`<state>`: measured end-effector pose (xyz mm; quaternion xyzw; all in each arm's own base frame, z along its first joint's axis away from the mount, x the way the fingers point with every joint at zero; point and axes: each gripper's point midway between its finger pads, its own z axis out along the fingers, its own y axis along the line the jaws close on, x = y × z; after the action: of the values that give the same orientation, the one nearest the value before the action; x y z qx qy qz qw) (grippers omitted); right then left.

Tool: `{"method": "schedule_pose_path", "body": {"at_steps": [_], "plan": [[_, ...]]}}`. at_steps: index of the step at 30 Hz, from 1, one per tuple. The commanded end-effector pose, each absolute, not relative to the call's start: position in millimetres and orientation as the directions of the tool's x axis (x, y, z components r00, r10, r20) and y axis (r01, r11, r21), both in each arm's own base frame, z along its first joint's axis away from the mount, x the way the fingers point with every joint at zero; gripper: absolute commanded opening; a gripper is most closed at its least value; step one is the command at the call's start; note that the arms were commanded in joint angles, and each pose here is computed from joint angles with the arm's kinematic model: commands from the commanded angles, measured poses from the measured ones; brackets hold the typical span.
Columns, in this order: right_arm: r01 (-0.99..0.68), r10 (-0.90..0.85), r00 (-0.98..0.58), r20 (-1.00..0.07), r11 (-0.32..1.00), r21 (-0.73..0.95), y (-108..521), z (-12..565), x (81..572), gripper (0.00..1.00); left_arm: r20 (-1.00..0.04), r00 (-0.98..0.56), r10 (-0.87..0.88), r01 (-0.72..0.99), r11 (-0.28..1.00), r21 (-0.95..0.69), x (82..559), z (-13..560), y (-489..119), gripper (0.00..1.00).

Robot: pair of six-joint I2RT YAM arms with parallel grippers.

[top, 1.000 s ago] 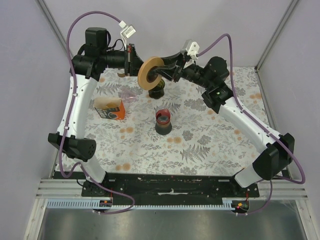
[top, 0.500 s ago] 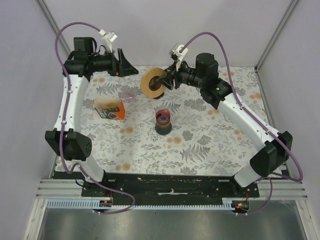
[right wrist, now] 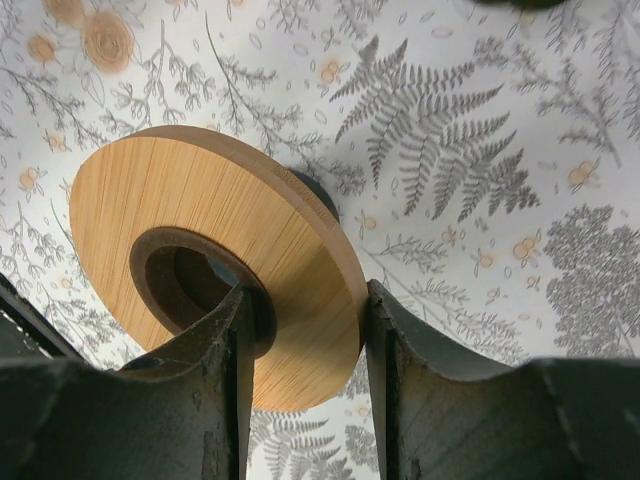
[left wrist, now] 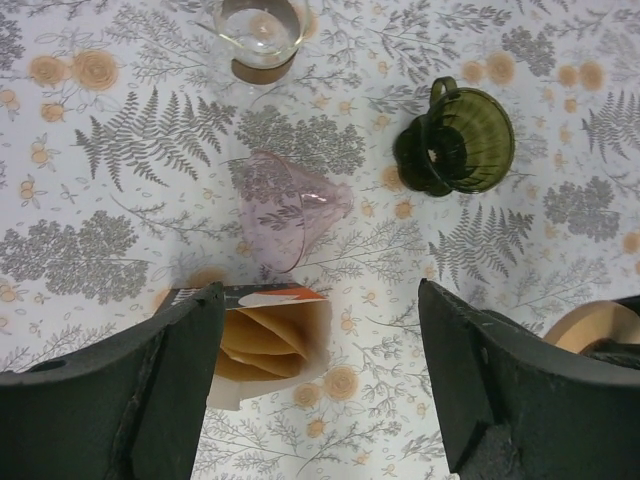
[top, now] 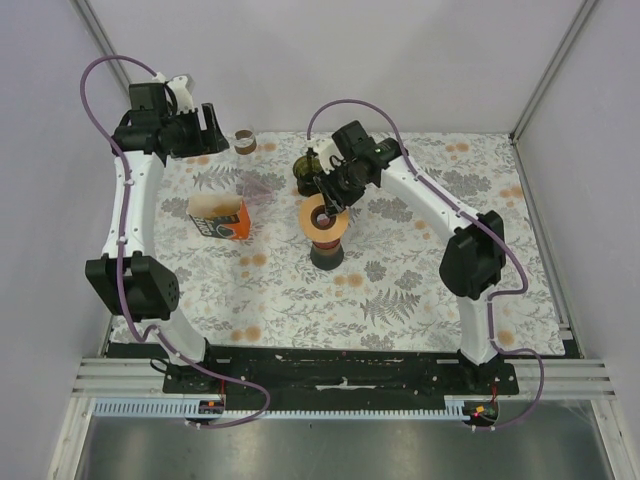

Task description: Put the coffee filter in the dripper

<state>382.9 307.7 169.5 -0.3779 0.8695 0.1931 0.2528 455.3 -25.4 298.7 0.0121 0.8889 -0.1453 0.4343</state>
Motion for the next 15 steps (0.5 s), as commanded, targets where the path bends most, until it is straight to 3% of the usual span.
{"method": "schedule_pose_path", "body": {"at_steps": [1,8,15], "plan": [[-0.754,-0.61,-0.58,-0.54,0.652,0.075,300.5,190.0,367.8,0.0,-0.815,-0.577,-0.055,0.114,0.983,-0.146,450.7,314.3,-7.8,0.83],[-0.769,-0.645,-0.593,-0.482,0.63,0.103,301.4,180.5,351.1,0.0,-0.82,-0.571,-0.044,0.123,0.983,-0.139,453.5,316.4,-8.2,0.82],[-0.775,-0.631,-0.595,-0.498,0.614,0.148,311.2,193.0,344.5,0.0,-0.83,-0.558,-0.015,0.137,0.985,-0.11,454.9,320.1,-6.1,0.82]]}}
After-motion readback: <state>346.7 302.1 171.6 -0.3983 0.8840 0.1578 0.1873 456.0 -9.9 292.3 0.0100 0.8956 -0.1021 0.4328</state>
